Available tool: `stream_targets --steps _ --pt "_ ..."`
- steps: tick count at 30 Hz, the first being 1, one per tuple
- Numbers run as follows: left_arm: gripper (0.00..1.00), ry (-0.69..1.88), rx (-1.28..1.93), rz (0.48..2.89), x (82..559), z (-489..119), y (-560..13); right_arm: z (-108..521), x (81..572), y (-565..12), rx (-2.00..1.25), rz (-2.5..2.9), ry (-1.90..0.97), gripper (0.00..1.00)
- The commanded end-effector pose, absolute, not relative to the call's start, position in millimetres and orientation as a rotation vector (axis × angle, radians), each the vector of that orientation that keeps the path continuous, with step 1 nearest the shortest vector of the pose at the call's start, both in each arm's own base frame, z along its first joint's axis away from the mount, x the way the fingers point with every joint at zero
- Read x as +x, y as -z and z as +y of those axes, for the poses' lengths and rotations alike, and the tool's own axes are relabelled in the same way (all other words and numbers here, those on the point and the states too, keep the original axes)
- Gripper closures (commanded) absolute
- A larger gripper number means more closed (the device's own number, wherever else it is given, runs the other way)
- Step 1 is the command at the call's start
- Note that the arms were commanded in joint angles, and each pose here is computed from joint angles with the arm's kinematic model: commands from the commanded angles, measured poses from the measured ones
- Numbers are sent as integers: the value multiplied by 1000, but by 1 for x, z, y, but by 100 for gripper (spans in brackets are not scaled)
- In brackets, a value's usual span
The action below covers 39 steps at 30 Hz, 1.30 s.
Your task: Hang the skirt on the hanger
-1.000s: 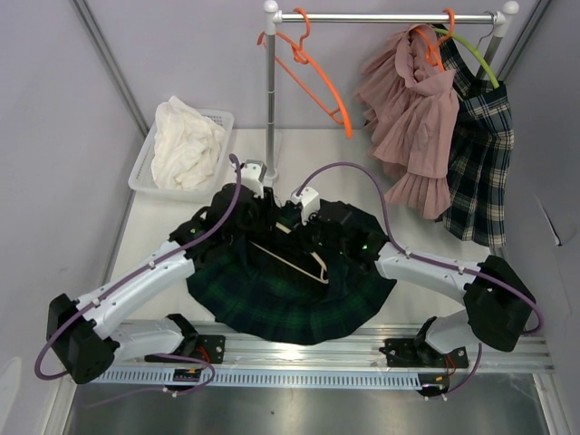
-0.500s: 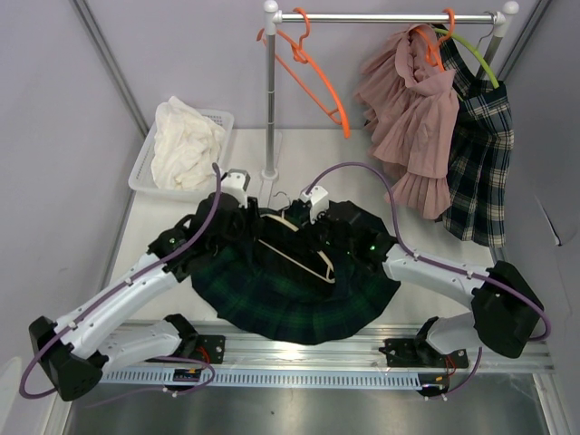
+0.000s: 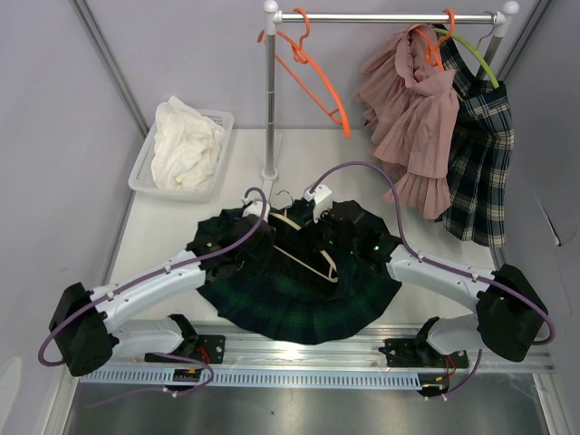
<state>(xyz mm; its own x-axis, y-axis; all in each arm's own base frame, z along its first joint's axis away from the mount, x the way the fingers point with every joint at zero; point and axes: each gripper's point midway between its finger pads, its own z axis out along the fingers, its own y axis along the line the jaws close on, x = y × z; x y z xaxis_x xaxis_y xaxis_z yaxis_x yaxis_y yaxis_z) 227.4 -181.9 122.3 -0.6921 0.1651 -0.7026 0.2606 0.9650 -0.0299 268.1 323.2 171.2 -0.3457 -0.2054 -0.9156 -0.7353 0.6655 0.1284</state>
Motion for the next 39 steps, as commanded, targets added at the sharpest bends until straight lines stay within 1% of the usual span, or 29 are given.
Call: stream_targets --steps 1,3,6,7,9,10,12,13,14,15,18,20,21,23,24,27,34,39 --pt "33 68 219 2293 247 -179 -129 321 272 -202 -699 1796 -687 100" --pt "34 -28 207 2276 257 -172 -134 321 271 -204 -698 1790 -692 100" --pt "42 -115 216 2266 268 -171 -139 319 269 -207 -699 1783 -694 100" --pt "52 -133 225 2261 272 -172 -144 319 268 -209 -701 1779 -695 100" --pt "63 -161 228 2240 280 -173 -156 317 267 -209 -704 1776 -695 100" --pt "72 -174 248 2231 285 -176 -165 316 265 -212 -702 1769 -699 100" --pt "81 -186 255 2231 289 -176 -170 315 263 -215 -704 1760 -703 100" --pt "91 -197 266 2234 289 -174 -172 315 261 -219 -704 1748 -707 100" --pt "97 -179 261 2211 294 -178 -187 314 261 -221 -707 1743 -705 100" --pt "100 -168 268 2207 294 -180 -192 312 260 -222 -708 1744 -702 100" --pt "100 -127 263 2162 300 -185 -229 308 256 -232 -711 1722 -685 100" --pt "100 -161 275 2169 300 -176 -237 306 254 -241 -707 1701 -684 100" --pt "100 -137 257 2143 304 -178 -254 305 254 -244 -711 1696 -678 100" --pt "100 -150 267 2145 304 -172 -261 303 252 -246 -719 1695 -662 100" --pt "100 -126 251 2125 305 -172 -276 300 254 -249 -710 1688 -635 100" --pt "100 -139 240 2104 305 -162 -296 297 254 -252 -696 1690 -612 100" --pt "100 -182 159 2098 319 -118 -317 295 254 -253 -713 1677 -561 100" --pt "100 -217 128 2157 330 -92 -300 298 254 -252 -707 1673 -563 100"
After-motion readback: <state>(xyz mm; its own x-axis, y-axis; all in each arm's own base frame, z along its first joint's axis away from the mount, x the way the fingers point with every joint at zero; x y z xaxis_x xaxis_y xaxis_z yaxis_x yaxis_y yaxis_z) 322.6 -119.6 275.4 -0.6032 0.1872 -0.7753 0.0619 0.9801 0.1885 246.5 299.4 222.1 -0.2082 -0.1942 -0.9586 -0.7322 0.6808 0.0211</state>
